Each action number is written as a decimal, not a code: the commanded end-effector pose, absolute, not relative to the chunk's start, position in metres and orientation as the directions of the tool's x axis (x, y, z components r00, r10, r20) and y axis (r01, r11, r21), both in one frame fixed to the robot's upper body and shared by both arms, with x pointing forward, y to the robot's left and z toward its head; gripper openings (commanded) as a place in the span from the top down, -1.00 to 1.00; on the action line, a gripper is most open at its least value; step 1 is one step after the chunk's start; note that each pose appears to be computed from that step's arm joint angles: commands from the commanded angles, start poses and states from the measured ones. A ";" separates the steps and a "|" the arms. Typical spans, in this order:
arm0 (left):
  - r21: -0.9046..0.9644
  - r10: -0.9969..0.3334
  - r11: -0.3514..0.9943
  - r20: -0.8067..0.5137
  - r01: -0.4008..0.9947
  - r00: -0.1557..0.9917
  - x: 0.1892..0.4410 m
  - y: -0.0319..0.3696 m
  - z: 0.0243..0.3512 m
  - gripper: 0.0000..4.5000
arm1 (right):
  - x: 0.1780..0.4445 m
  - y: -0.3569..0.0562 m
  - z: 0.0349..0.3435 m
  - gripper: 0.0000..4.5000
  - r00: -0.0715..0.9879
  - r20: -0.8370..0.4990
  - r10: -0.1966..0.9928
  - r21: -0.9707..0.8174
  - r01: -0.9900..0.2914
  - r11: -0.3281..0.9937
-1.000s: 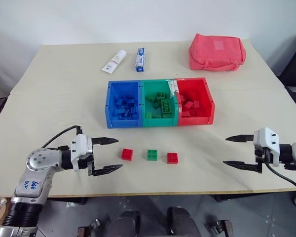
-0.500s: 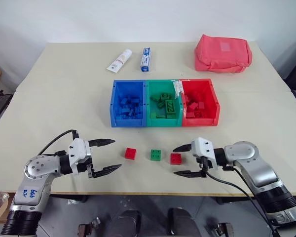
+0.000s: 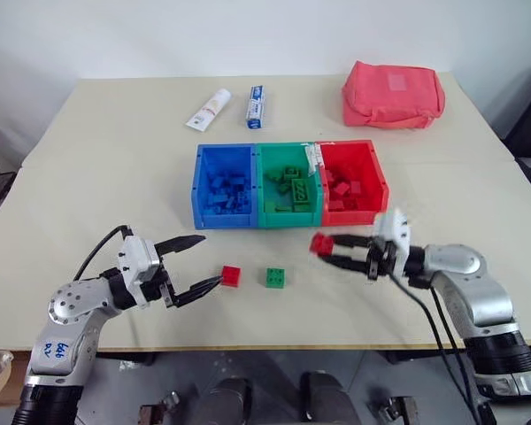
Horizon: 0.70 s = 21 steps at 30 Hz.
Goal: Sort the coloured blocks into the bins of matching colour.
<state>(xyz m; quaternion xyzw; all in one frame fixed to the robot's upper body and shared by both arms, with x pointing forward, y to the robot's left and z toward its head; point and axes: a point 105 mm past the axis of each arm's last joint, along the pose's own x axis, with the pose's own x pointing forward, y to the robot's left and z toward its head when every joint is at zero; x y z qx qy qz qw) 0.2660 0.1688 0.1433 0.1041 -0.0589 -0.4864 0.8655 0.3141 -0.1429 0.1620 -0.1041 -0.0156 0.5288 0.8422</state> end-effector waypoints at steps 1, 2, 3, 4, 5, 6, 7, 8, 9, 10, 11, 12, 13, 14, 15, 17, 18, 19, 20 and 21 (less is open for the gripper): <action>0.241 -0.819 0.570 0.101 0.785 0.564 0.271 0.170 0.163 -1.00 | 0.348 -0.172 0.201 0.36 0.619 0.043 0.784 -0.236 -0.756 0.610; 0.229 -0.804 0.593 0.127 0.772 0.581 0.274 0.170 0.166 -1.00 | 0.355 -0.177 0.202 0.36 0.650 0.043 0.758 -0.262 -0.725 0.637; 0.230 -0.778 0.628 0.161 0.744 0.607 0.279 0.172 0.172 -1.00 | 0.370 -0.186 0.209 0.36 0.710 0.066 0.701 -0.285 -0.660 0.695; 0.231 -0.761 0.648 0.182 0.726 0.622 0.284 0.172 0.176 -1.00 | 0.383 -0.194 0.216 0.36 0.759 0.090 0.645 -0.280 -0.602 0.748; 0.237 -0.755 0.656 0.189 0.717 0.628 0.286 0.171 0.178 -1.00 | 0.392 -0.199 0.220 0.36 0.789 0.110 0.605 -0.265 -0.564 0.783; 0.243 -0.753 0.658 0.190 0.713 0.630 0.287 0.170 0.178 -1.00 | 0.400 -0.203 0.224 0.36 0.814 0.123 0.567 -0.258 -0.526 0.811; 0.244 -0.755 0.656 0.186 0.715 0.629 0.287 0.169 0.178 -1.00 | 0.405 -0.203 0.224 0.20 0.821 0.117 0.558 -0.234 -0.523 0.819; 0.245 -0.757 0.653 0.180 0.717 0.628 0.287 0.168 0.177 -1.00 | 0.407 -0.200 0.223 0.02 0.813 0.109 0.572 -0.245 -0.536 0.808; 0.245 -0.758 0.652 0.177 0.718 0.628 0.286 0.167 0.176 -1.00 | 0.408 -0.198 0.222 -0.08 0.805 0.102 0.585 -0.256 -0.547 0.797; 0.245 -0.758 0.652 0.174 0.718 0.628 0.286 0.167 0.175 -1.00 | 0.408 -0.197 0.221 -0.25 0.800 0.102 0.591 -0.273 -0.549 0.790; 0.245 -0.758 0.652 0.169 0.718 0.630 0.285 0.168 0.174 -1.00 | 0.405 -0.194 0.222 -0.42 0.784 0.109 0.611 -0.279 -0.566 0.776; 0.247 -0.754 0.655 0.162 0.714 0.636 0.284 0.171 0.173 -1.00 | 0.401 -0.193 0.223 -0.57 0.766 0.115 0.632 -0.291 -0.583 0.759; 0.247 -0.752 0.658 0.157 0.712 0.641 0.284 0.174 0.173 -1.00 | 0.398 -0.195 0.222 -0.72 0.756 0.111 0.645 -0.302 -0.592 0.747; 0.242 -0.749 0.661 0.148 0.710 0.646 0.284 0.177 0.172 -1.00 | 0.393 -0.197 0.222 -0.85 0.745 0.111 0.658 -0.308 -0.604 0.735; 0.256 -0.742 0.667 0.140 0.700 0.655 0.284 0.182 0.172 -1.00 | 0.388 -0.201 0.219 -0.99 0.735 0.101 0.670 -0.320 -0.614 0.722; 0.273 -0.732 0.672 0.107 0.688 0.673 0.286 0.194 0.170 -1.00 | 0.371 -0.210 0.212 -0.99 0.691 0.067 0.720 -0.295 -0.675 0.676; 0.286 -0.727 0.673 0.083 0.682 0.682 0.287 0.200 0.169 -1.00 | 0.362 -0.213 0.206 -0.99 0.668 0.036 0.743 -0.290 -0.705 0.648; 0.305 -0.729 0.661 0.044 0.685 0.683 0.287 0.207 0.165 -1.00 | 0.346 -0.213 0.201 -0.99 0.609 0.014 0.793 -0.279 -0.759 0.588; 0.328 -0.733 0.641 -0.005 0.694 0.680 0.286 0.216 0.160 -1.00 | 0.333 -0.215 0.193 -0.99 0.570 -0.025 0.821 -0.292 -0.790 0.540; 0.346 -0.740 0.618 -0.048 0.706 0.671 0.285 0.222 0.156 -1.00 | 0.324 -0.217 0.187 -0.99 0.552 -0.060 0.832 -0.300 -0.805 0.512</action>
